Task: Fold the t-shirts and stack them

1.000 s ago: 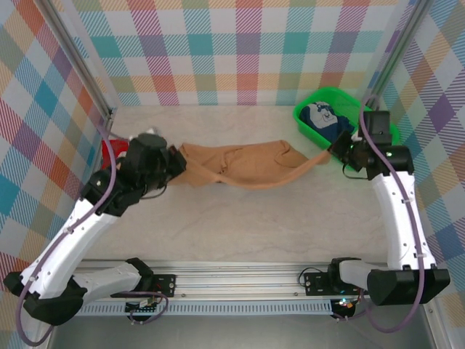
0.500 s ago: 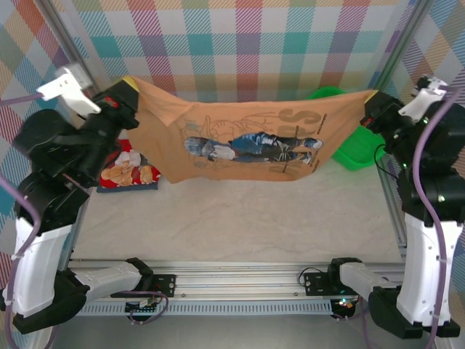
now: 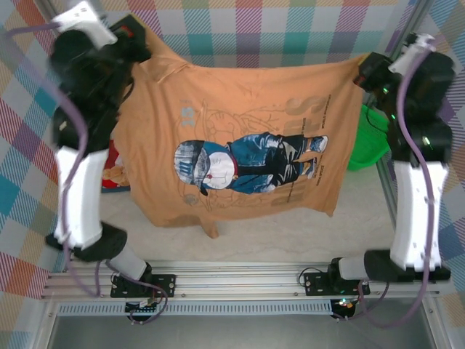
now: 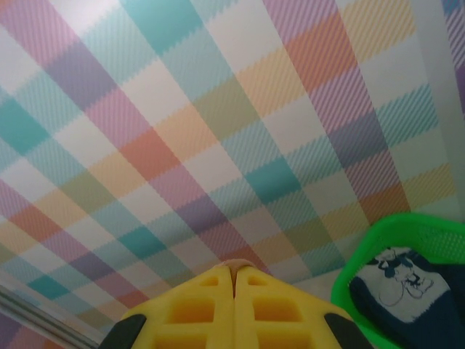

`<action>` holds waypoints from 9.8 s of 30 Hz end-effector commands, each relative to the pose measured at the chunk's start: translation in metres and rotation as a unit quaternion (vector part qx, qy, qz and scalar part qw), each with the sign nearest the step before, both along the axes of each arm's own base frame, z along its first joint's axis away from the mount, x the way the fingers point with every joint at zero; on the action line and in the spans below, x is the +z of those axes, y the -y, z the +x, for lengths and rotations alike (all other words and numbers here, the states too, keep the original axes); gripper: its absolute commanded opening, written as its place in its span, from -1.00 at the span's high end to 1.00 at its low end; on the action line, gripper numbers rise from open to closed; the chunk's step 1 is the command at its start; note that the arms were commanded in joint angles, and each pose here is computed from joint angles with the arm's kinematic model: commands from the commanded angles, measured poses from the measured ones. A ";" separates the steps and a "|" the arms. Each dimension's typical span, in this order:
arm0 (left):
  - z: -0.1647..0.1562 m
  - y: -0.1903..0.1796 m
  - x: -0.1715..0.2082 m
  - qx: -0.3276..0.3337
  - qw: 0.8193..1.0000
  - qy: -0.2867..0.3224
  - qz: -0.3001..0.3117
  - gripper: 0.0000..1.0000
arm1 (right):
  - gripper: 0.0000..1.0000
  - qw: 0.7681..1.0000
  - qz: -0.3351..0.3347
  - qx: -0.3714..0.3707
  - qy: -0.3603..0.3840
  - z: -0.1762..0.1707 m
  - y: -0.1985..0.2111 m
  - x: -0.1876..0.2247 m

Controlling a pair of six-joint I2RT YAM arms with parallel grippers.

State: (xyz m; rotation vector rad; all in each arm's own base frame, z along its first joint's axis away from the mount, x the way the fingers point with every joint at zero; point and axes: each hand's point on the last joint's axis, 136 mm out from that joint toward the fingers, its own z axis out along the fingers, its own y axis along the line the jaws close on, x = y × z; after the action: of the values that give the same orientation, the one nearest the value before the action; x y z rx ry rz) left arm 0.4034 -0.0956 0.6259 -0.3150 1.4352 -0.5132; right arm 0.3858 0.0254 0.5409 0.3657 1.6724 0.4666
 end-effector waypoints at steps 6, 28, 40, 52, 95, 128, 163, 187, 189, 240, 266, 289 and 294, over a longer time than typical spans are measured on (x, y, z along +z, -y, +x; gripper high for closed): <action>0.202 0.013 -0.194 -0.061 0.977 -0.186 -0.089 1.00 | 0.97 0.980 0.043 0.084 -0.174 0.159 -0.037 -0.145; 0.042 0.053 -0.428 -0.058 0.837 -0.526 -0.138 0.01 | 0.00 0.920 0.083 0.090 -0.373 0.053 -0.062 -0.331; -0.109 0.046 -0.571 -0.015 0.728 -0.672 -0.133 0.14 | 0.22 0.806 0.140 0.012 -0.576 -0.094 -0.046 -0.484; -0.112 -0.015 -0.611 0.082 0.718 -0.685 -0.090 0.17 | 0.38 0.727 0.154 -0.065 -0.666 -0.112 -0.019 -0.530; -0.304 0.065 -0.615 -0.080 0.635 -0.767 -0.051 0.02 | 0.13 0.702 0.149 -0.106 -0.688 -0.190 0.000 -0.498; -0.254 0.080 -0.525 -0.112 0.733 -0.669 -0.041 1.00 | 1.00 0.736 0.144 -0.099 -0.654 -0.178 0.000 -0.488; -0.139 0.101 -0.443 -0.123 0.794 -0.594 -0.045 1.00 | 1.00 0.763 0.086 -0.091 -0.634 -0.142 0.011 -0.439; -0.042 0.086 -0.456 -0.091 0.795 -0.599 -0.005 1.00 | 1.00 0.750 0.071 -0.117 -0.647 -0.067 0.026 -0.462; -0.044 0.082 -0.463 -0.084 0.792 -0.605 0.001 1.00 | 1.00 0.747 0.074 -0.115 -0.650 -0.064 0.024 -0.467; -0.041 0.066 -0.536 -0.072 0.741 -0.662 -0.086 0.55 | 0.89 0.793 0.050 -0.038 -0.606 -0.073 -0.016 -0.459; 0.040 0.125 -0.553 -0.149 0.784 -0.573 0.187 0.15 | 0.64 0.756 0.069 -0.002 -0.651 -0.086 -0.039 -0.513; 0.035 0.127 -0.603 -0.131 0.722 -0.610 0.299 0.53 | 0.65 0.739 0.069 -0.010 -0.670 -0.087 -0.038 -0.524; 0.034 0.129 -0.607 -0.134 0.719 -0.614 0.297 0.77 | 0.65 0.737 0.070 -0.010 -0.672 -0.089 -0.039 -0.526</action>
State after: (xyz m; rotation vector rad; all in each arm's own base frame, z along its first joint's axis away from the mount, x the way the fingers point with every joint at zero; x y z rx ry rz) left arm 0.4430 -0.2241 0.0267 0.1401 2.8524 0.0224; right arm 0.2995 0.0656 0.0169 0.9582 3.0262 0.2946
